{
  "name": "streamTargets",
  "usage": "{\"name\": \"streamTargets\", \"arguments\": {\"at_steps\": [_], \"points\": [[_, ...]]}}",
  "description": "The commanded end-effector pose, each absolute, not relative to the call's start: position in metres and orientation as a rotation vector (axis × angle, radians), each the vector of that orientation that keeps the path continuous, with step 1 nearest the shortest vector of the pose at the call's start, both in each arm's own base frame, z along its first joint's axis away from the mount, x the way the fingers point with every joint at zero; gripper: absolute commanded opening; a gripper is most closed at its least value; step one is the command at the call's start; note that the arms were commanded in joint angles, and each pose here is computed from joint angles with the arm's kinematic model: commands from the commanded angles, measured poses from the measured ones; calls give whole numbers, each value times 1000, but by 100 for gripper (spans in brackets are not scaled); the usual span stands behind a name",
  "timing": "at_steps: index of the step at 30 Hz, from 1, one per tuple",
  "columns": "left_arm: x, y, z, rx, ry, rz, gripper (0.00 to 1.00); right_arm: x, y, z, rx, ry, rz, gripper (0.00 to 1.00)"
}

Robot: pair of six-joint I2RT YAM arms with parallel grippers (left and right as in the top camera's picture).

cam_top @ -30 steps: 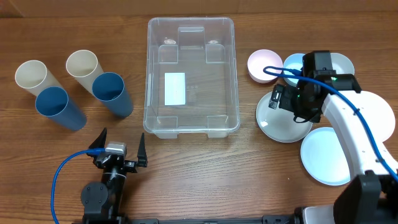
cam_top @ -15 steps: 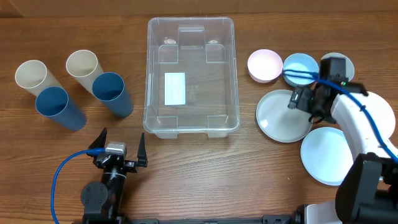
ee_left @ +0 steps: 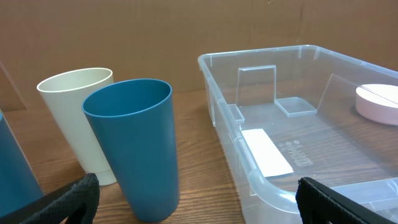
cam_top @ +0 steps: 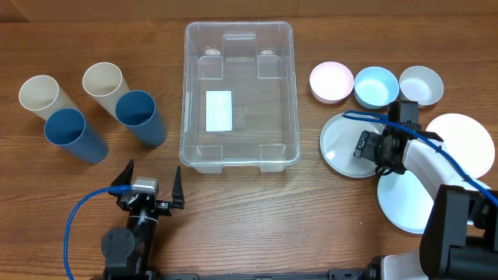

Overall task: Pack container
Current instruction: 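Grasp the edge of the light-blue plate with the right gripper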

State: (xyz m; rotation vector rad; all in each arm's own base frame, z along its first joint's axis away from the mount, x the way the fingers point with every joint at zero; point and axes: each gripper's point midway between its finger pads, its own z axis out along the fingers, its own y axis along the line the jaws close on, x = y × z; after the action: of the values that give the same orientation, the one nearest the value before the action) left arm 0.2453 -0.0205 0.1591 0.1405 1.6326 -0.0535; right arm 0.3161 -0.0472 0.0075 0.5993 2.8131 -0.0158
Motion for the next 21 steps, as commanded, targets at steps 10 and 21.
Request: {"name": "streamTargets", "arguments": {"at_steps": [10,21], "points": [[245,-17,159,139,1630,-33,100,305,-45,0,626,2842,15,4],[245,-17,159,139,1630,-33,100,323,-34,69,705,2824,140,4]]}}
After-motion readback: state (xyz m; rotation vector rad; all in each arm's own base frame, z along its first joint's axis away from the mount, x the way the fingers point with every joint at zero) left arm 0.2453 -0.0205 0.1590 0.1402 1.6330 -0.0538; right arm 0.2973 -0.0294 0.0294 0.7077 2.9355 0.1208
